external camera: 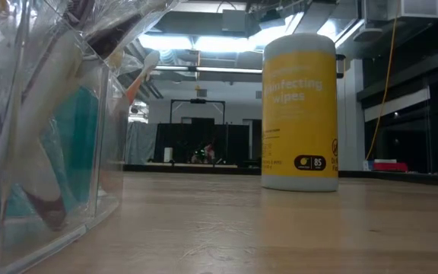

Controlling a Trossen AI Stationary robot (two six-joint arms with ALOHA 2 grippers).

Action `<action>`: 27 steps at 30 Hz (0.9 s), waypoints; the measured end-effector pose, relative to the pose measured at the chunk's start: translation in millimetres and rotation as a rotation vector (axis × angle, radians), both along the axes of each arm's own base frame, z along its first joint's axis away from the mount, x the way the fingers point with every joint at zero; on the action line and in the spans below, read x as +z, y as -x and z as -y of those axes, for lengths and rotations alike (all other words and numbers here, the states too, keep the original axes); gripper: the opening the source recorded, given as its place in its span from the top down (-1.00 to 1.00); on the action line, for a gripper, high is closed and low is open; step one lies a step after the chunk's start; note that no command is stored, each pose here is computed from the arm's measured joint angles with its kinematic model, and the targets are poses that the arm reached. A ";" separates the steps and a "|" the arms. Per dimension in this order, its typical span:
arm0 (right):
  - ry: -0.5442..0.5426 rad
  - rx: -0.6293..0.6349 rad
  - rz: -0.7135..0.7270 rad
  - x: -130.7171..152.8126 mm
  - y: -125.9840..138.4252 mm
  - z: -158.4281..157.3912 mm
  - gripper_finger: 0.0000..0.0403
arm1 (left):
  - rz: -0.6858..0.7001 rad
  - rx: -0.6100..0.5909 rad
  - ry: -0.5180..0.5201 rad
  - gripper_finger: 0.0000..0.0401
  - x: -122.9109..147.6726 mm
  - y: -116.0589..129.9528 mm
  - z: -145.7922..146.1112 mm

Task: Pick & Place toothbrushing station
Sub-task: Return to Home Position

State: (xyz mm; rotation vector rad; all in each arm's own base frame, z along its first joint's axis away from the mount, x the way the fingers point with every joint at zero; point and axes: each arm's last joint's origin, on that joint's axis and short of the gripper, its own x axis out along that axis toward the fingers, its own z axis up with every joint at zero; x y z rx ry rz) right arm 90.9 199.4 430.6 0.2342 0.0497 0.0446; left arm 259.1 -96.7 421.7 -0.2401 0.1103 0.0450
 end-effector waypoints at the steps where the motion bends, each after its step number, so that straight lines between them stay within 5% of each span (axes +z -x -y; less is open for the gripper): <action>1: 0.008 -0.003 0.003 1.2 0.6 2.1 0.69 | 0.003 -0.012 -0.021 0.27 2.7 0.4 -10.3; 10: -0.064 -0.116 0.024 -1.7 17.0 -5.3 0.70 | 0.037 0.069 -0.106 0.30 22.0 78.4 -63.7; 19: -0.172 -0.230 0.055 -0.6 24.2 -6.9 0.70 | 0.282 0.087 -0.034 0.28 -80.6 120.8 -74.7; 27: -0.171 -0.320 0.063 10.8 10.1 13.6 0.70 | 0.250 0.092 -0.053 0.29 -133.1 138.7 -86.0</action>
